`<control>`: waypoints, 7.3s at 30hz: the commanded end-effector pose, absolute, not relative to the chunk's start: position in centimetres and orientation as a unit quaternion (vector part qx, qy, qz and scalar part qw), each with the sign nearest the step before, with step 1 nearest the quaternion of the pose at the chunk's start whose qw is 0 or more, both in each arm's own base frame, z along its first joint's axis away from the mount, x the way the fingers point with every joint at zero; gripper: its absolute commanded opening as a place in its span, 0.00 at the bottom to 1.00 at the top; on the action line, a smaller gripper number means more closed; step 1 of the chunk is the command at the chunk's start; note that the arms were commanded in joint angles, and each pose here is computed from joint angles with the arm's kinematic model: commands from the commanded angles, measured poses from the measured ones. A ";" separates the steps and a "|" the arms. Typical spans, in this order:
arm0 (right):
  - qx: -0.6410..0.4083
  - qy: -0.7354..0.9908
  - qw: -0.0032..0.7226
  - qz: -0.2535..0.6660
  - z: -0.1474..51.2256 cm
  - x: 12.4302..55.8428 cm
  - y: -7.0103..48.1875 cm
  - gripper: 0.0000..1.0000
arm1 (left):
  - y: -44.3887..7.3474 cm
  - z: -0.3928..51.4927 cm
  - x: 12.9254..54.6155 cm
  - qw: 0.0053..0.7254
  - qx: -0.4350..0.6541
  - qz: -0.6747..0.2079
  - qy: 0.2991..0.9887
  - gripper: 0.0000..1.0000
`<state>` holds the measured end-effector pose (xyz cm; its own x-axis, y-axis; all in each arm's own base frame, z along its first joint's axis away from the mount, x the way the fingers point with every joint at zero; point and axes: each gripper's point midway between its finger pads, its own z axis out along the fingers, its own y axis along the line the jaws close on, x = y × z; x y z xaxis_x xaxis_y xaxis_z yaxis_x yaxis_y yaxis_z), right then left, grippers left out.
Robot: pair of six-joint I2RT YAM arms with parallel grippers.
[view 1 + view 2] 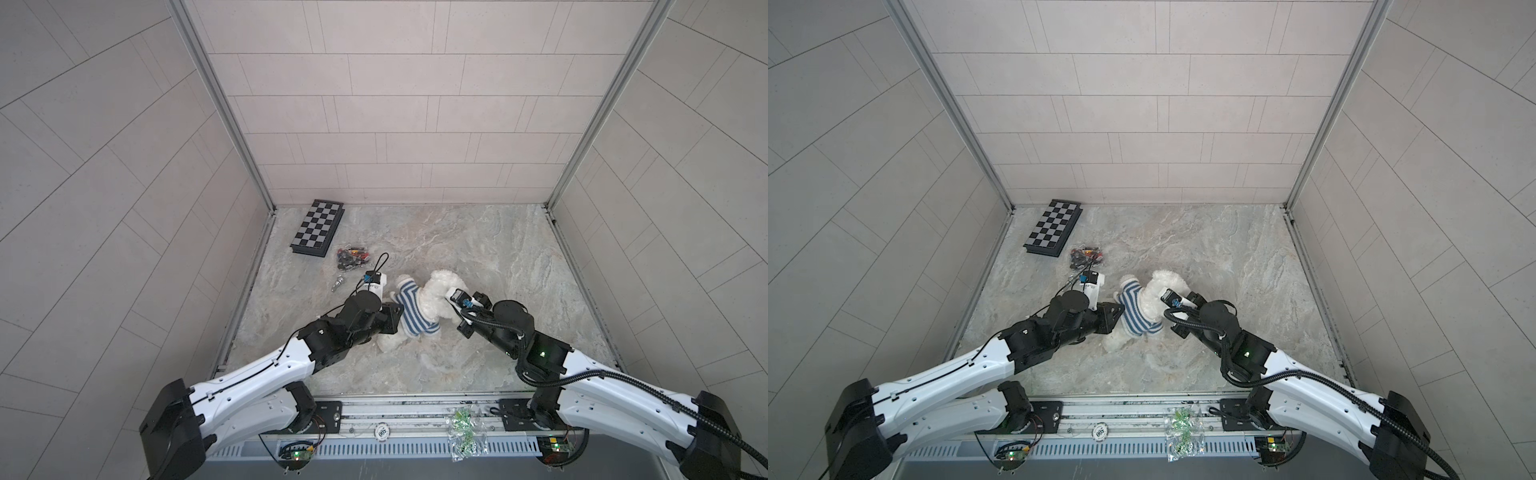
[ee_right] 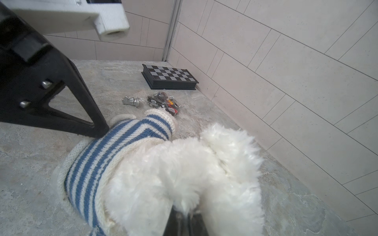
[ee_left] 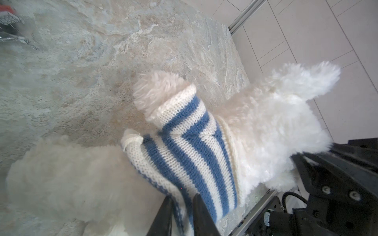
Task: Dress the teddy bear
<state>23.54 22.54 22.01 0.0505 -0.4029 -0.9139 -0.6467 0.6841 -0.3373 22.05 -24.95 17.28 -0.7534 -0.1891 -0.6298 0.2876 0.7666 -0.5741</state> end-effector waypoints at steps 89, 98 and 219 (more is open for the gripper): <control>-0.322 0.662 0.669 0.101 26.5 22.7 20.4 0.00 | -25.1 11.8 19.4 0.332 0.014 -0.324 0.886 0.06; -0.318 0.664 0.669 0.103 26.6 22.7 20.4 0.00 | -27.7 12.9 17.2 0.325 0.056 -0.357 0.874 0.40; -0.438 0.561 0.681 0.172 27.9 17.9 23.1 0.00 | -20.6 24.7 21.5 0.411 0.047 -0.418 0.809 0.46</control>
